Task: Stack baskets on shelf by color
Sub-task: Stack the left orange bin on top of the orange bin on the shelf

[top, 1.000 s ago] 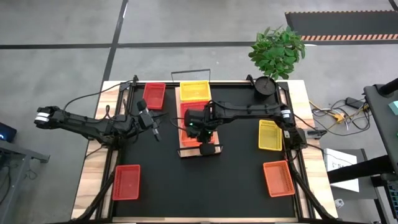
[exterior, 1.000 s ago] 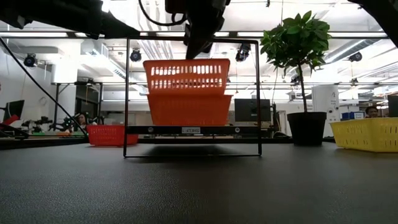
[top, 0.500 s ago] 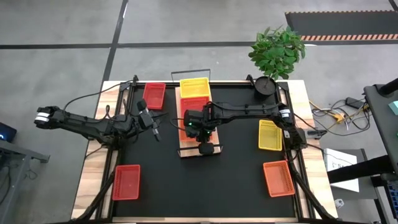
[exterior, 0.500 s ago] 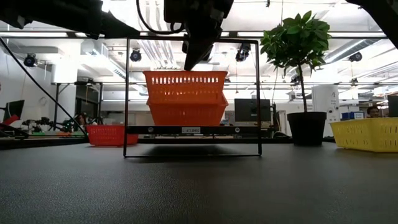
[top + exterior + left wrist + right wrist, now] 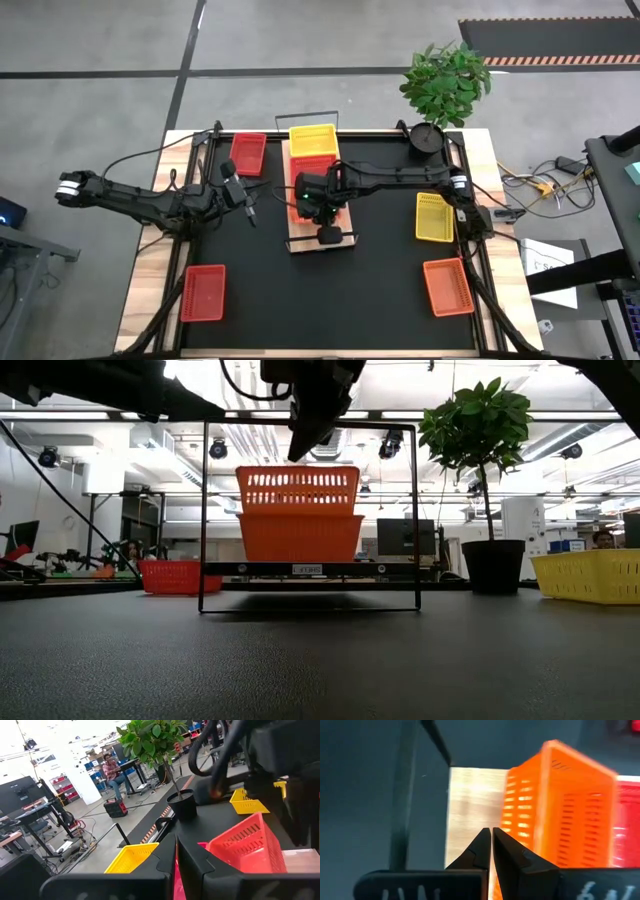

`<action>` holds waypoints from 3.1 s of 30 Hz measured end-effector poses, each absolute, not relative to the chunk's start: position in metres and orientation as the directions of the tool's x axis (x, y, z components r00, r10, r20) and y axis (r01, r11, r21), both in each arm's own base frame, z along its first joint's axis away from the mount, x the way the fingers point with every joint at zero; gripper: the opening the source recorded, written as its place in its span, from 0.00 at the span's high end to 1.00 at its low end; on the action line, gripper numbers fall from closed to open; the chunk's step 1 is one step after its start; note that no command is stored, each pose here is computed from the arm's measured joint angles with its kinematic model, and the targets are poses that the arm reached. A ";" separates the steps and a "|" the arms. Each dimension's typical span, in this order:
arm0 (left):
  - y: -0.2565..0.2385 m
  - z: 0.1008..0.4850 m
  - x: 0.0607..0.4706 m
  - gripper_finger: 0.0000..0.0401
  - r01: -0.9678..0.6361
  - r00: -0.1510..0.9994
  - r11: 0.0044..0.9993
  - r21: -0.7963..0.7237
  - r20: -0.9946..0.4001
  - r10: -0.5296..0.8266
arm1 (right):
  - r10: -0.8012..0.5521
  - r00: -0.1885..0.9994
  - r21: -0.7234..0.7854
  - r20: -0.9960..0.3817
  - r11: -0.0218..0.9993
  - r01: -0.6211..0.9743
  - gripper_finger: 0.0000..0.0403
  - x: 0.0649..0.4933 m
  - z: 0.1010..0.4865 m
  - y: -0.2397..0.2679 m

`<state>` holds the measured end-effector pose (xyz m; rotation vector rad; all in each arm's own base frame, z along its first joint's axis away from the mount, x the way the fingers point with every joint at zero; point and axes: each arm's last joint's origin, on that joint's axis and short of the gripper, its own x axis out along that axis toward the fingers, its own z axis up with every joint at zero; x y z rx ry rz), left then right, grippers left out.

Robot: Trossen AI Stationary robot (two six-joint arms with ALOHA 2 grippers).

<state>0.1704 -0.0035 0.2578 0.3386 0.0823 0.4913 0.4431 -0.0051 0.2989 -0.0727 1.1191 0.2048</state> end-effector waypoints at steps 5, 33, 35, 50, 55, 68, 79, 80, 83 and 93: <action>-0.003 0.258 0.170 1.00 -0.449 0.880 0.827 0.337 0.004 0.476 | 0.114 0.426 0.034 -0.897 0.981 -0.191 0.98 0.441 0.306 -0.005; -0.004 0.257 0.172 1.00 -0.441 0.883 0.830 0.342 -0.003 0.470 | 0.118 0.424 0.044 -0.898 0.983 -0.181 0.84 0.437 0.317 -0.006; -0.004 0.257 0.172 1.00 -0.441 0.883 0.830 0.342 -0.003 0.470 | 0.120 0.419 0.050 -0.900 0.983 -0.175 0.79 0.437 0.316 -0.007; -0.004 0.257 0.172 1.00 -0.439 0.884 0.831 0.343 -0.003 0.468 | 0.105 0.416 0.045 -0.903 0.987 -0.152 0.60 0.439 0.308 -0.023; -0.004 0.257 0.172 1.00 -0.438 0.884 0.831 0.343 -0.004 0.468 | 0.099 0.424 0.044 -0.900 0.989 -0.139 0.60 0.441 0.301 -0.034; -0.004 0.257 0.172 1.00 -0.438 0.884 0.830 0.344 -0.005 0.468 | 0.145 0.444 0.097 -0.884 0.987 -0.128 0.79 0.446 0.286 -0.041; -0.004 0.256 0.172 1.00 -0.438 0.883 0.830 0.345 -0.006 0.468 | 0.146 0.447 0.099 -0.883 0.987 -0.126 0.97 0.442 0.293 -0.038; -0.004 0.256 0.172 1.00 -0.438 0.883 0.830 0.344 -0.005 0.468 | 0.143 0.454 0.095 -0.880 0.987 -0.127 0.97 0.440 0.296 -0.037; -0.004 0.256 0.172 1.00 -0.438 0.883 0.830 0.345 -0.006 0.469 | 0.133 0.483 0.072 -0.866 0.987 -0.144 0.97 0.435 0.310 -0.034; -0.004 0.257 0.172 1.00 -0.437 0.883 0.825 0.359 -0.003 0.469 | -0.043 0.468 -0.134 -0.882 0.978 -0.163 0.97 0.439 0.303 -0.016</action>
